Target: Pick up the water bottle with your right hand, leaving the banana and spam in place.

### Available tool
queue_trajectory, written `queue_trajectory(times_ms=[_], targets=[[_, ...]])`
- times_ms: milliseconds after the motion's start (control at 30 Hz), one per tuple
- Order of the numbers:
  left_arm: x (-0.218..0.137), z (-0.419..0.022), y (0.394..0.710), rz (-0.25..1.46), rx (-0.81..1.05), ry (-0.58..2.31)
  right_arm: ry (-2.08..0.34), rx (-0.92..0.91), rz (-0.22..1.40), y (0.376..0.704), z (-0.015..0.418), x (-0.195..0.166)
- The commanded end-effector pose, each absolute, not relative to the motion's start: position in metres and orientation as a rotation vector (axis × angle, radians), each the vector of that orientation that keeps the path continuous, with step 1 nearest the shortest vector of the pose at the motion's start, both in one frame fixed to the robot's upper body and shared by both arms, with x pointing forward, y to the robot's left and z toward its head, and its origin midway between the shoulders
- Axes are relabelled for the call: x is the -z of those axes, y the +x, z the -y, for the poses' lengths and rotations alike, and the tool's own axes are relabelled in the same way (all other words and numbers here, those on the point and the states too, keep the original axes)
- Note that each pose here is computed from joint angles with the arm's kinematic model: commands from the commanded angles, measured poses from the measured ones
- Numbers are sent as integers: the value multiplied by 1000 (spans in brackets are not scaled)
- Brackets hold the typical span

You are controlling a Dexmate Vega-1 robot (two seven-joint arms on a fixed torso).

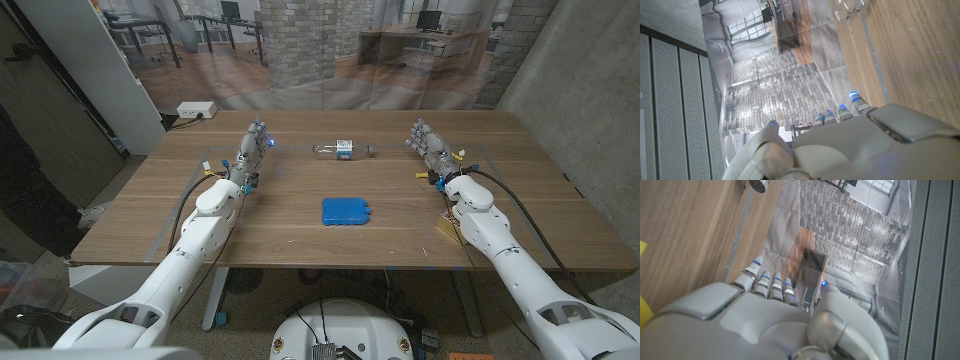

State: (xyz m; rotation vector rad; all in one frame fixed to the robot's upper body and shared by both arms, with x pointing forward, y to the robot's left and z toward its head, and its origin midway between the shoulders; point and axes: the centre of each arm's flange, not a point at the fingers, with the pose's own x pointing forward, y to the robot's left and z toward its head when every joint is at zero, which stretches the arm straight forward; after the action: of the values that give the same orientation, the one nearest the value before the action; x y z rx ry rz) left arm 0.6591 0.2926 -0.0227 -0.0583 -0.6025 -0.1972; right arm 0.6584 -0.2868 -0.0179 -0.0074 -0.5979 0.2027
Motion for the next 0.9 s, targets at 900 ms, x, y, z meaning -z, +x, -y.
queue_trajectory(times_ms=[900], targets=[[32, -298, 660, 596, 191, -67, -209, -176, 656, 647, 277, -23]])
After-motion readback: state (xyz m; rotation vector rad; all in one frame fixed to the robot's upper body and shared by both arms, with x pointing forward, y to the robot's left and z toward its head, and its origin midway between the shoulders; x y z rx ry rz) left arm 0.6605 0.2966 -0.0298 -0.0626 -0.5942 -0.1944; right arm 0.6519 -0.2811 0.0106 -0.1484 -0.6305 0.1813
